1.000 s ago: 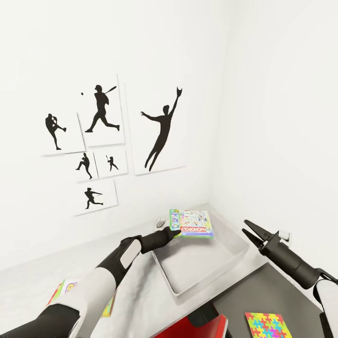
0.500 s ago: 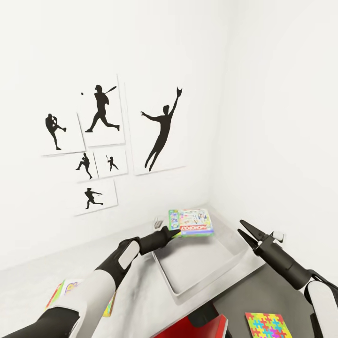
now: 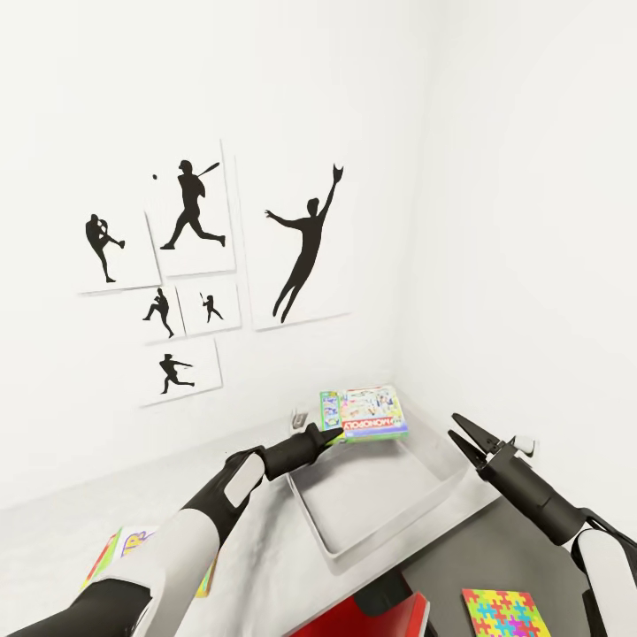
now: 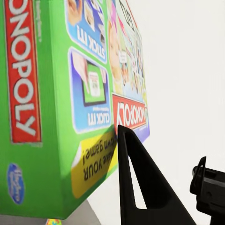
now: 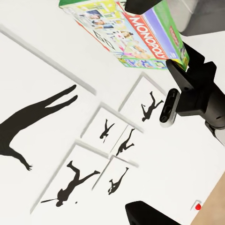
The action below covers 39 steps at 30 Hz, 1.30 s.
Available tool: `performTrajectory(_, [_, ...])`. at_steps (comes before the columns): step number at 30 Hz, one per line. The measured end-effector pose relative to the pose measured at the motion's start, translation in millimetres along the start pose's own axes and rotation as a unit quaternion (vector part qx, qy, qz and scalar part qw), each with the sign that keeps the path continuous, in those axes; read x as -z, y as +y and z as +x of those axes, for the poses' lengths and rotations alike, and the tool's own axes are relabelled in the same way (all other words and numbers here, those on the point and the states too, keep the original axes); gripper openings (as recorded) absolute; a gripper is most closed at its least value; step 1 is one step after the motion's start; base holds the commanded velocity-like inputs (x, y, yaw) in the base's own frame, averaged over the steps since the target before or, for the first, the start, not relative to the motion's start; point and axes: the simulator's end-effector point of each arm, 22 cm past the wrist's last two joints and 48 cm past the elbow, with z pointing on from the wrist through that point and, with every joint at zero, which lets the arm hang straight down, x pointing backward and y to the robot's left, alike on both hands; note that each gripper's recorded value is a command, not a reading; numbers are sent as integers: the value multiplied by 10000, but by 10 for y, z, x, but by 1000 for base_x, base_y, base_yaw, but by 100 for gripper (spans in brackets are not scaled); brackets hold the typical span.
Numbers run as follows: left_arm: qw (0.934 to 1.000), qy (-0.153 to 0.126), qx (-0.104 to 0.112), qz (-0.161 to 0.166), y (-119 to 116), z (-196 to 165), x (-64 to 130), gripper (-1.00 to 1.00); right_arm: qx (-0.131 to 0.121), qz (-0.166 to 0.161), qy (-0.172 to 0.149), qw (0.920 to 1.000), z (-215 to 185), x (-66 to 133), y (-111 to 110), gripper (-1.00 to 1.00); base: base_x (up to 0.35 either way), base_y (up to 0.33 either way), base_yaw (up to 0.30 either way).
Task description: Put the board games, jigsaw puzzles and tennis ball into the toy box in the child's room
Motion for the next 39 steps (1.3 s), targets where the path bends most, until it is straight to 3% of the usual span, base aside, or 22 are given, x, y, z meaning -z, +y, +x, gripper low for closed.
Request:
performTrajectory(29, [10000, 1, 29, -84, 53, 14, 4, -100, -1, -1, -1, 10000, 0, 0, 0, 100, 0, -12, 0])
performTrajectory(39, [9964, 55, 134, -840, 429, 81, 47, -100, 3, 0, -5, 10000, -5, 3, -1, 100, 0, 0, 0])
